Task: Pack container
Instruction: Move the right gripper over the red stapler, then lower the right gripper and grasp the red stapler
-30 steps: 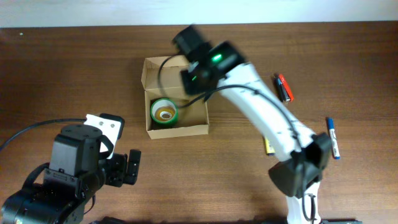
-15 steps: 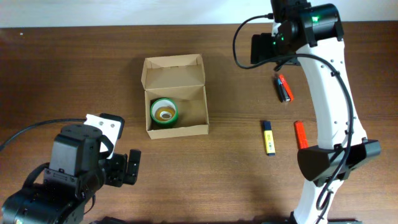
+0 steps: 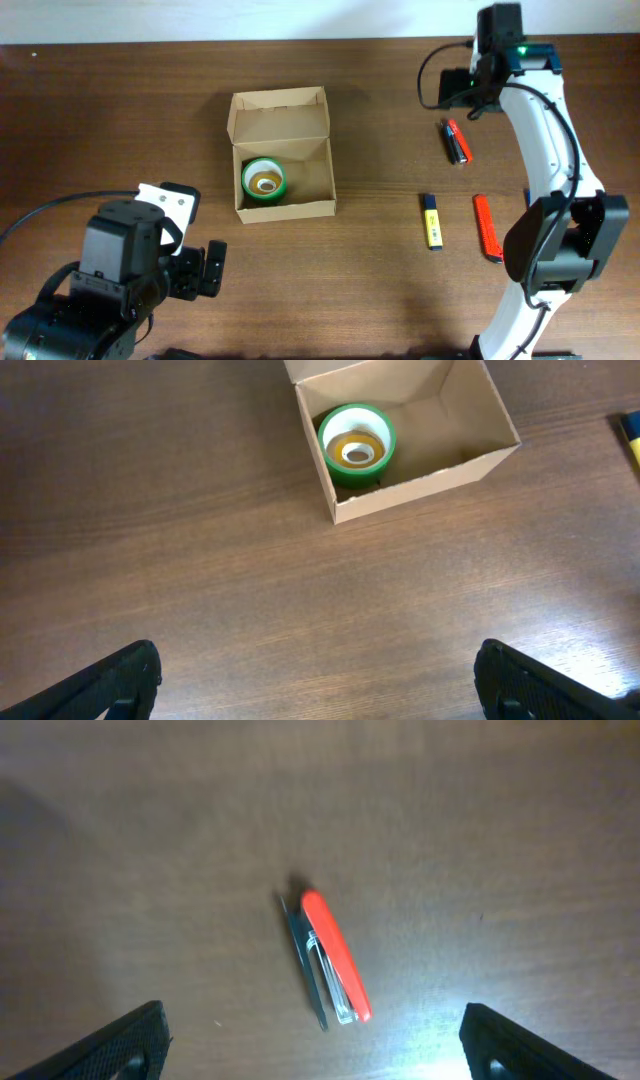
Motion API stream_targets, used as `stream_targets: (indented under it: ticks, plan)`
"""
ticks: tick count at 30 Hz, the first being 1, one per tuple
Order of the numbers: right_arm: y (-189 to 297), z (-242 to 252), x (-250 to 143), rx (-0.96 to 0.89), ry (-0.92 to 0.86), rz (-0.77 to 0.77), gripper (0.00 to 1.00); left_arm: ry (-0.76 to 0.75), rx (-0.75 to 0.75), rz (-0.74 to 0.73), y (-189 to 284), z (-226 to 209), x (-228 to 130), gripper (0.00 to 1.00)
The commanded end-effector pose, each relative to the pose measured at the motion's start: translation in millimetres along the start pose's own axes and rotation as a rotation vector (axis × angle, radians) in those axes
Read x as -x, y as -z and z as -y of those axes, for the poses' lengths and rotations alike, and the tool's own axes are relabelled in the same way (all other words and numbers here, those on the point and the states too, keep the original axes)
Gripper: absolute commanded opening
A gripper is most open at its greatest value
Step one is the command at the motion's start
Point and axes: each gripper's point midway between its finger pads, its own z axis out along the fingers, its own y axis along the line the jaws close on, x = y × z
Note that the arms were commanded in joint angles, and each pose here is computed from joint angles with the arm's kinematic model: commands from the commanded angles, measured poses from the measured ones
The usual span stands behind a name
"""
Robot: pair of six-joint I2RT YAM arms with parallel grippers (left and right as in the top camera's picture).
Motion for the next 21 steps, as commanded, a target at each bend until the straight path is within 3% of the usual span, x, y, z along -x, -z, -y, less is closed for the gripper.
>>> stream_targets:
  ticks: [1,8,21]
  plan:
    - [-15,10,-11,-0.02,0.006,-0.015,0.97,-0.017,-0.009,0.003,1,1,0,1.0]
    - [-68,11,-44,0.011,0.141,-0.113,0.99,-0.017,-0.009,0.003,1,1,0,1.0]
    - [-112,10,-77,0.088,0.14,-0.244,1.0,-0.017,-0.009,0.003,1,1,0,1.0]
